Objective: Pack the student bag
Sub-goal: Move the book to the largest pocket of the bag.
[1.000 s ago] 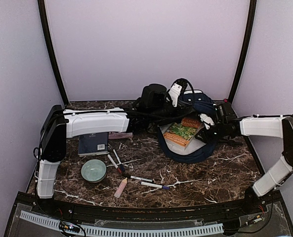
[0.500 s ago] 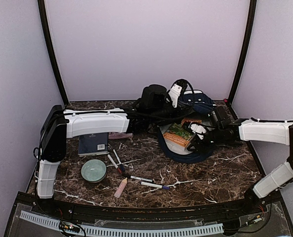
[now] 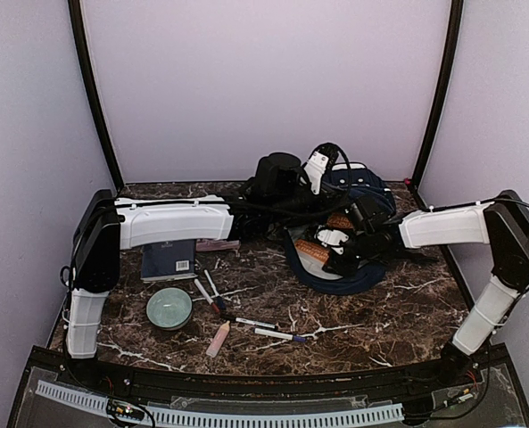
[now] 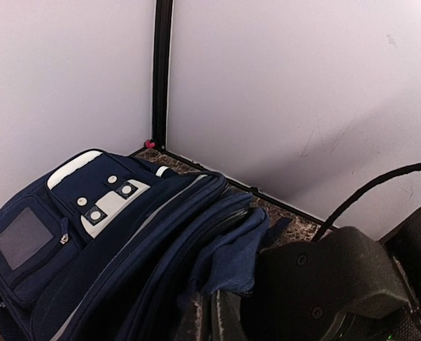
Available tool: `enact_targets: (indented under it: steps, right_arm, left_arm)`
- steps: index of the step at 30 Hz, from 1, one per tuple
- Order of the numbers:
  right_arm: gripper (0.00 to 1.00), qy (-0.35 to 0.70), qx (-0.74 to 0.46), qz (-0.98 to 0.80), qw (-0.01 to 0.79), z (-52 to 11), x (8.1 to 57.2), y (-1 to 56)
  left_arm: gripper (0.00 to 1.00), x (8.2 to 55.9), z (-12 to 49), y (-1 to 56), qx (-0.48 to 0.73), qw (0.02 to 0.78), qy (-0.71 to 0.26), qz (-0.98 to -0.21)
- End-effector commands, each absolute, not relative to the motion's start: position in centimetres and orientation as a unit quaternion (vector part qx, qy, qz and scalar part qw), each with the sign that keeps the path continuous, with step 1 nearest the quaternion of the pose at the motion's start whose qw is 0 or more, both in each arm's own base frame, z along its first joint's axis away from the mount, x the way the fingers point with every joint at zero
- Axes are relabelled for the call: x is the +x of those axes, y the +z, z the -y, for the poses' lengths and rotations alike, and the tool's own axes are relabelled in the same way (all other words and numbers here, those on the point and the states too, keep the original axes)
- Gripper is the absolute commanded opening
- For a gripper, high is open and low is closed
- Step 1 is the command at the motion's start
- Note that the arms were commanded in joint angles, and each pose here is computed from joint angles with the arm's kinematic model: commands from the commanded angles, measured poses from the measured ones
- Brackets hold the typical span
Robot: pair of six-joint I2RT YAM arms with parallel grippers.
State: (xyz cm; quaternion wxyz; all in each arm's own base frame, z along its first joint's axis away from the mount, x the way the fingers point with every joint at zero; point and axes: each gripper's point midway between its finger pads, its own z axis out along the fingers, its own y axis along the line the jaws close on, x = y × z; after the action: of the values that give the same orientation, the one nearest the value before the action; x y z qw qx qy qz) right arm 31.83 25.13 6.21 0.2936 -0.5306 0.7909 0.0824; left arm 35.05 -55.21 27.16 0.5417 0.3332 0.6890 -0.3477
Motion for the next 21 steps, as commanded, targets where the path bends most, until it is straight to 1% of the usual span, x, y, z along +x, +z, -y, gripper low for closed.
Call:
enact_targets:
  steps: [1,5,11,17,21]
  right_arm:
    - [0.47,0.029,-0.566,-0.772,0.288,-25.2,32.6,5.1]
    - [0.43,-0.039,-0.58,-0.768,0.27,-23.5,33.7,4.0]
    - [0.38,-0.128,-0.586,-0.74,0.304,-21.2,36.1,5.6]
    - [0.37,-0.17,-0.564,-0.737,0.332,-19.7,39.8,7.7]
    - [0.37,-0.199,-0.548,-0.733,0.35,-19.7,42.3,7.8]
  left_arm:
    - [0.0,33.4,54.0,36.8,0.31,0.6,-0.399,-0.62]
    - [0.0,33.3,54.0,36.9,0.315,0.599,-0.398,-0.619]
    - [0.0,33.1,54.1,36.8,0.321,0.596,-0.399,-0.618]
    - [0.0,33.0,54.2,36.4,0.323,0.585,-0.409,-0.621]
    - [0.0,32.8,54.5,35.9,0.327,0.575,-0.415,-0.624]
